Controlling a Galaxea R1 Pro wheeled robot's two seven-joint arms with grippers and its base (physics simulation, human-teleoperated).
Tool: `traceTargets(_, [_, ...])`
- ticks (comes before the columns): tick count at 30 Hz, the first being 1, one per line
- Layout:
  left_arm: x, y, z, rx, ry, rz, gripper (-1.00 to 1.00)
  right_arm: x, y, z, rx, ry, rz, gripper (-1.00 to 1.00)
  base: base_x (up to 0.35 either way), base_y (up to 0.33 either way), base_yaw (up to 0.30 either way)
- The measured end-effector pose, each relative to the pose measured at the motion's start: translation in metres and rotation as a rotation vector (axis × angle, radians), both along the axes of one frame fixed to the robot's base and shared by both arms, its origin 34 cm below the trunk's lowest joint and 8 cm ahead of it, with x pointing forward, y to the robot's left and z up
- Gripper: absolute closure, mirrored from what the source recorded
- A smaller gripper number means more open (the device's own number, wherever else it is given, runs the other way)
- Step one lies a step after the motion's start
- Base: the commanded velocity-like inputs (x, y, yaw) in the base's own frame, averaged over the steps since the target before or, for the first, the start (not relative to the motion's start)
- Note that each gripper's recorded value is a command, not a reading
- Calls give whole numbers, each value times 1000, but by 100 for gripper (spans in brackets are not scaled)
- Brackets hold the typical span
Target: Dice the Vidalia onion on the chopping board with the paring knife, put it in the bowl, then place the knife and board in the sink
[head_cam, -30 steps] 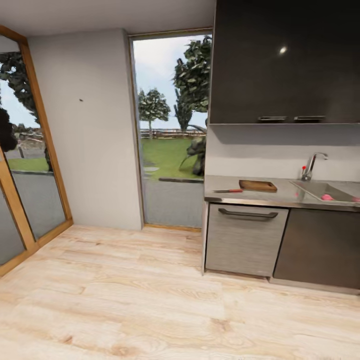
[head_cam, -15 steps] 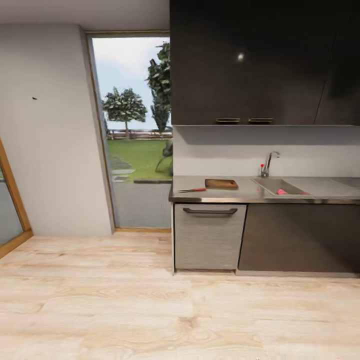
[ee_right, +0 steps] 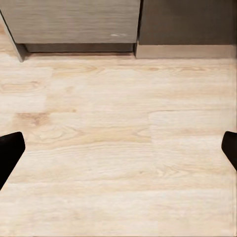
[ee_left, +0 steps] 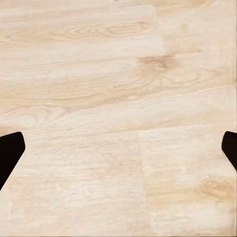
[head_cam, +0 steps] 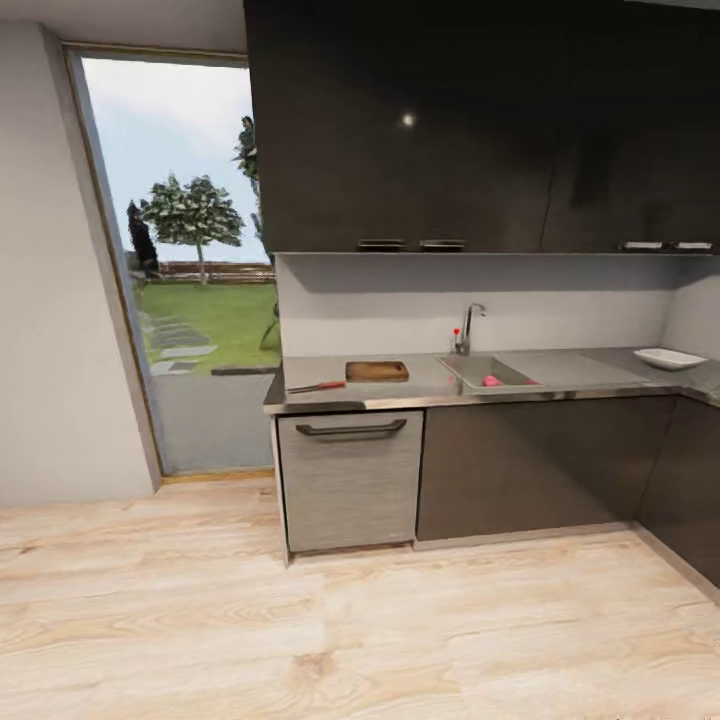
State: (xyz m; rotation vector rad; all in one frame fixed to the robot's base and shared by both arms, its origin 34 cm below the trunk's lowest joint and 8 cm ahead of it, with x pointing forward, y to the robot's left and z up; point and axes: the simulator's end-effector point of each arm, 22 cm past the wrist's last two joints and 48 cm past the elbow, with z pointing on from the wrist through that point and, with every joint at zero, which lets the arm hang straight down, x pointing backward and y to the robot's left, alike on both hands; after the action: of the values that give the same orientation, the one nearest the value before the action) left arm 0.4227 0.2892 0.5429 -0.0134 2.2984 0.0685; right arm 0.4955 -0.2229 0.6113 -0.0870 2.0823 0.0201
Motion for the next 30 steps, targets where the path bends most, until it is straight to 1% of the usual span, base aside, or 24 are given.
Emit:
traceTargets(6, [1,1,1,1,-4,0,-100,1,0,1,0,-3,1,-100,87,-94,-273])
traceTargets(30, [6,2,6,3,-22,0,-100,4,0,7,0,-20,1,-100,1,-1,-270])
